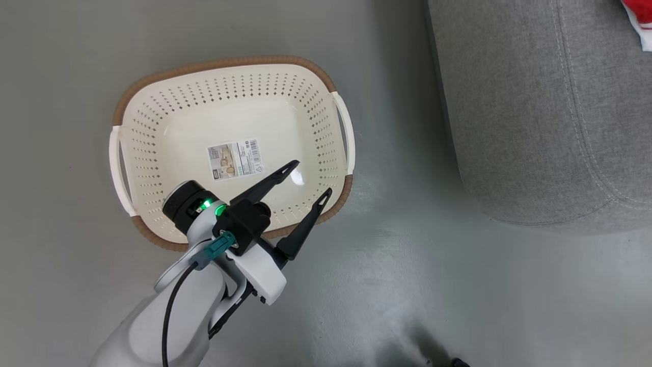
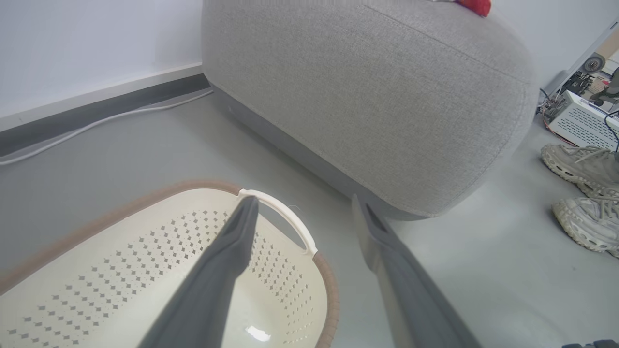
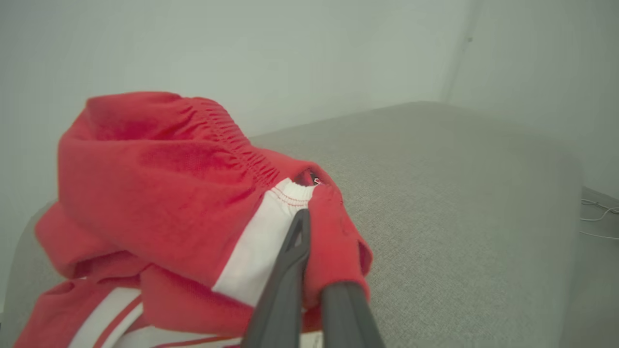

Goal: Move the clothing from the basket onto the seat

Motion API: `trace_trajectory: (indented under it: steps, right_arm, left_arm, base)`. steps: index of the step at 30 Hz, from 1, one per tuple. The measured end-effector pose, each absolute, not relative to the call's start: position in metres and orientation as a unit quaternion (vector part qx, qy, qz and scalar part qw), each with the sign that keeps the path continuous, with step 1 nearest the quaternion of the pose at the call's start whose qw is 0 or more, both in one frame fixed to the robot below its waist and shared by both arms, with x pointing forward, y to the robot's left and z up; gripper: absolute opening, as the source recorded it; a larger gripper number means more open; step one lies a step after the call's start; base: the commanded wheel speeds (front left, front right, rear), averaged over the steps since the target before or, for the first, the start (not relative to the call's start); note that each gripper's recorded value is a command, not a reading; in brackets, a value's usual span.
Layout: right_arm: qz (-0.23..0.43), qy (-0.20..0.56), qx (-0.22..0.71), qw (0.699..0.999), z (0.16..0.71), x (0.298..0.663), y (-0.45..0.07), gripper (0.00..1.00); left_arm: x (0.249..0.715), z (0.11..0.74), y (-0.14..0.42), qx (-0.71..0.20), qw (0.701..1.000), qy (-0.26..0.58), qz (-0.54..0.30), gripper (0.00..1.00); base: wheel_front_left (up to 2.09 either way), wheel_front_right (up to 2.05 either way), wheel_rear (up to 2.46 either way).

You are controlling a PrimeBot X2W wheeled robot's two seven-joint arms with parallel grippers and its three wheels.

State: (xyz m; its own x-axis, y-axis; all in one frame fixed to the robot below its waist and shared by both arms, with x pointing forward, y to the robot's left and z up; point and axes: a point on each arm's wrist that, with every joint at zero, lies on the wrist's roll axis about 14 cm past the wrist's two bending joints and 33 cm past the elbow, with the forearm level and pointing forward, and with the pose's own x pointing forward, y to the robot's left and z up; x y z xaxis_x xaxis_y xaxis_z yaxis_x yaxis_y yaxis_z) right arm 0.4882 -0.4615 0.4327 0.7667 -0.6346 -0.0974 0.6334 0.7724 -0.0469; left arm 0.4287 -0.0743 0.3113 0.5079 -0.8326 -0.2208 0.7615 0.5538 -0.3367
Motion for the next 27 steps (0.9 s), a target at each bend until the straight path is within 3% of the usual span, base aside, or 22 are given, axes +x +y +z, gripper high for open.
trace_trajectory:
  steps: [1,2,18,27]
  right_arm:
    - [-0.341,0.053,0.000,0.938,0.432,0.484,-0.462,0.84]
    - [-0.345,0.050,0.008,0.937,0.432,0.482,-0.462,1.00]
    - [-0.269,0.072,0.051,0.959,0.420,0.474,-0.403,1.00]
    - [-0.203,0.076,0.095,0.972,0.419,0.466,-0.346,1.00]
  left_arm:
    - [0.430,0.314,-0.073,-0.098,0.864,0.178,-0.461,1.00]
    - [0.431,0.315,-0.072,-0.097,0.866,0.176,-0.458,1.00]
    - [0.426,0.357,-0.061,-0.095,0.884,0.151,-0.432,1.00]
    - [0.424,0.386,-0.031,-0.100,0.914,0.136,-0.368,1.00]
  base:
    - [0.00,0.00,0.00]
    - [0.00,0.00,0.00]
    - [0.00,0.00,0.00]
    - [0.00,0.00,0.00]
